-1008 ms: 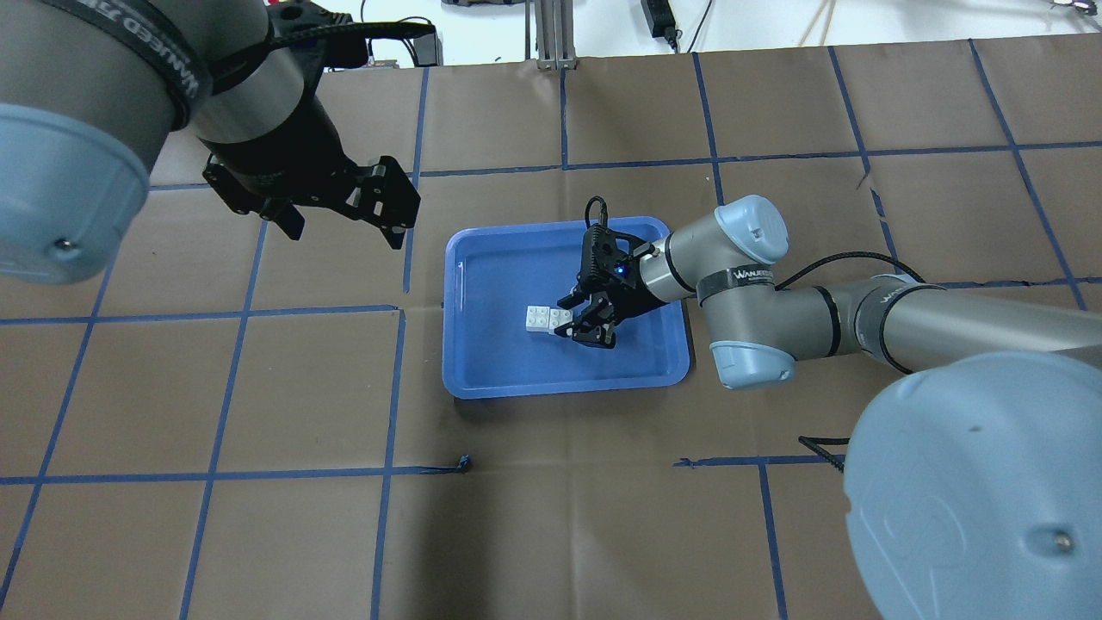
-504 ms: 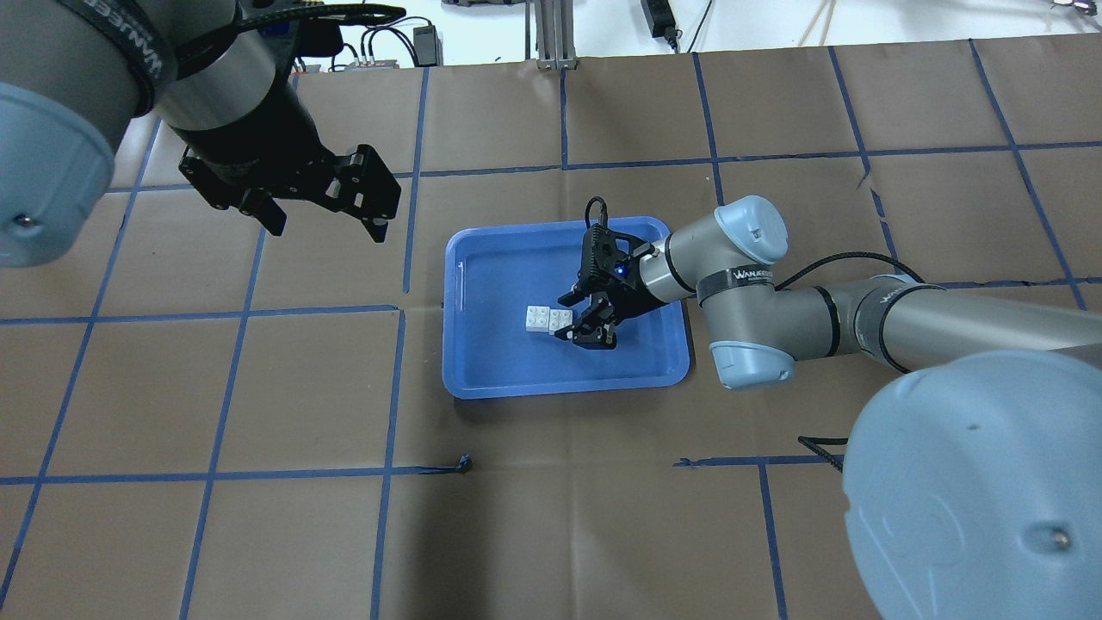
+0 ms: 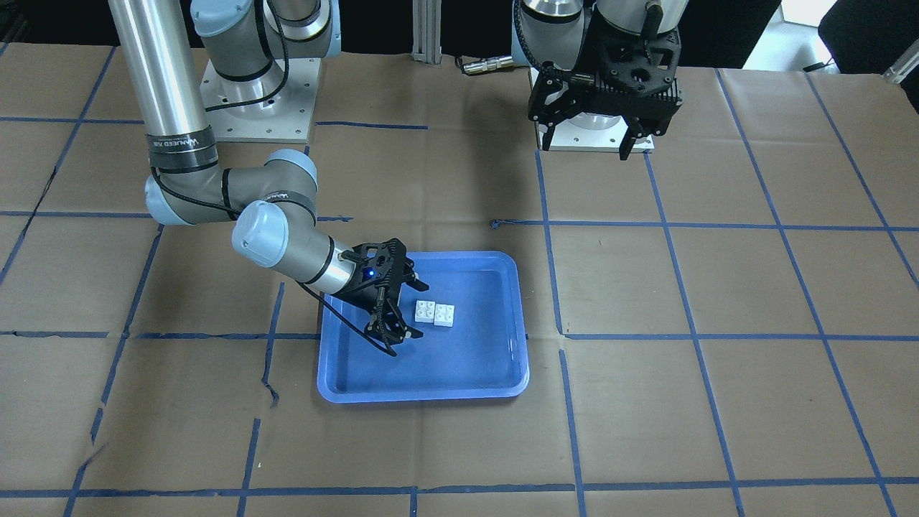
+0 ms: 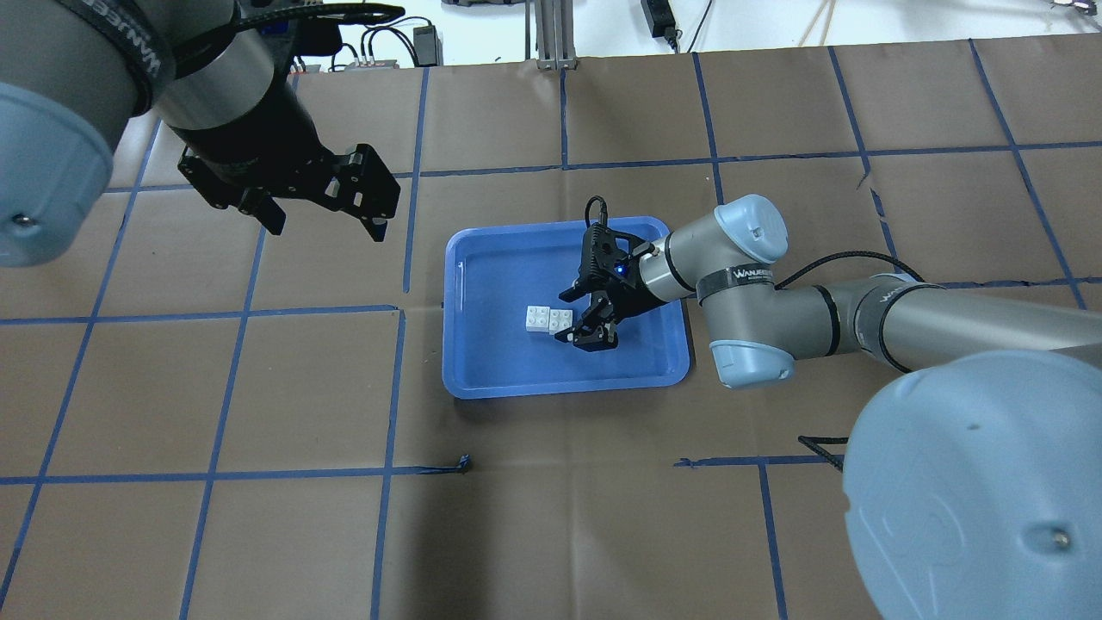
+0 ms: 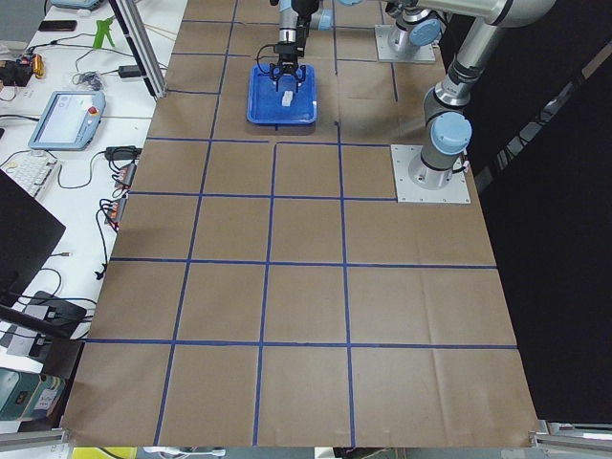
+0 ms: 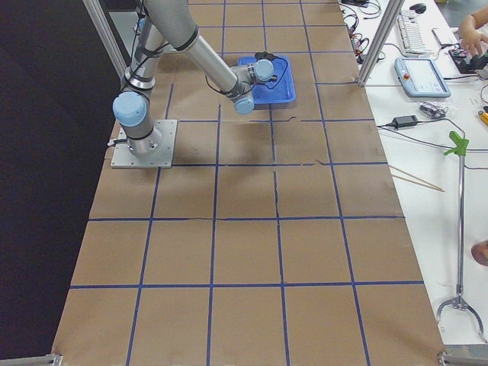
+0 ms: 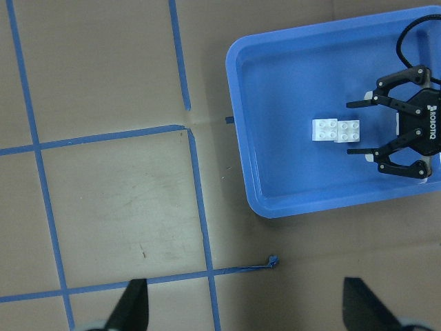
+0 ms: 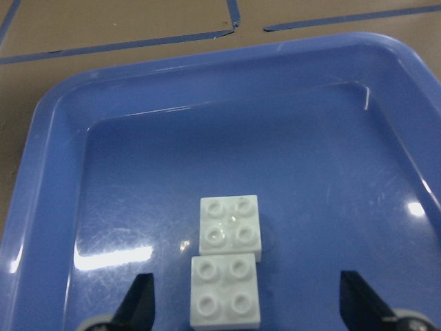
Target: Assemble white blocks and place on blue tray
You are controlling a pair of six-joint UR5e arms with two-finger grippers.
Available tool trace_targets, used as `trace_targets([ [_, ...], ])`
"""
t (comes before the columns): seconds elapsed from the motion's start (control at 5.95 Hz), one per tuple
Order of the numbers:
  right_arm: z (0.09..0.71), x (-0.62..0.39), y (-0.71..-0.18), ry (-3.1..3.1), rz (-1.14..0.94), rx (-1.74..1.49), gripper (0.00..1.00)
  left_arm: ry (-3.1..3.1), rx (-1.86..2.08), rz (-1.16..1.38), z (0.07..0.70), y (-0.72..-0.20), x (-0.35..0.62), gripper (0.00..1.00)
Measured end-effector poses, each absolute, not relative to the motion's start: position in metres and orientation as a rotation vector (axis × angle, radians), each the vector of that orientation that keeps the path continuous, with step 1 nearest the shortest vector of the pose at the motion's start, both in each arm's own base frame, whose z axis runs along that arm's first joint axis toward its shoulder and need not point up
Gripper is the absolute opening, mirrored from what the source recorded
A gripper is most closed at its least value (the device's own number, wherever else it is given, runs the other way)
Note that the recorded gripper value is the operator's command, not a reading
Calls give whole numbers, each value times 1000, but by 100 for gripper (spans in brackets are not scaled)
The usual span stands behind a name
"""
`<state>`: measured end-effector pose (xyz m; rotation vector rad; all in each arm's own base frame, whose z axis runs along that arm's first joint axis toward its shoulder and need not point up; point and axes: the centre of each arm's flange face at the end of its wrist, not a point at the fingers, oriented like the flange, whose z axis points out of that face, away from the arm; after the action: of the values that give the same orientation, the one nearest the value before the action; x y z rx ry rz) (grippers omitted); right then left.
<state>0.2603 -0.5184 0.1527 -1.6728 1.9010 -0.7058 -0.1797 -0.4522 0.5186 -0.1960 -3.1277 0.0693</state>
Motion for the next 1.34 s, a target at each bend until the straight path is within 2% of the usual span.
trace_targets([
  [0.5,203,246,-552,2053,-629,-1629,100,-3130,-196,74,519,-452,-179,99],
  [1.01,286,203,-578,2356,-304,-1510,100,-3130,-197,77,519,-452,-179,99],
  [1.34,338,164,-581,2634,-161,-1215,100,-3130,-197,78,519,-452,-179,99],
])
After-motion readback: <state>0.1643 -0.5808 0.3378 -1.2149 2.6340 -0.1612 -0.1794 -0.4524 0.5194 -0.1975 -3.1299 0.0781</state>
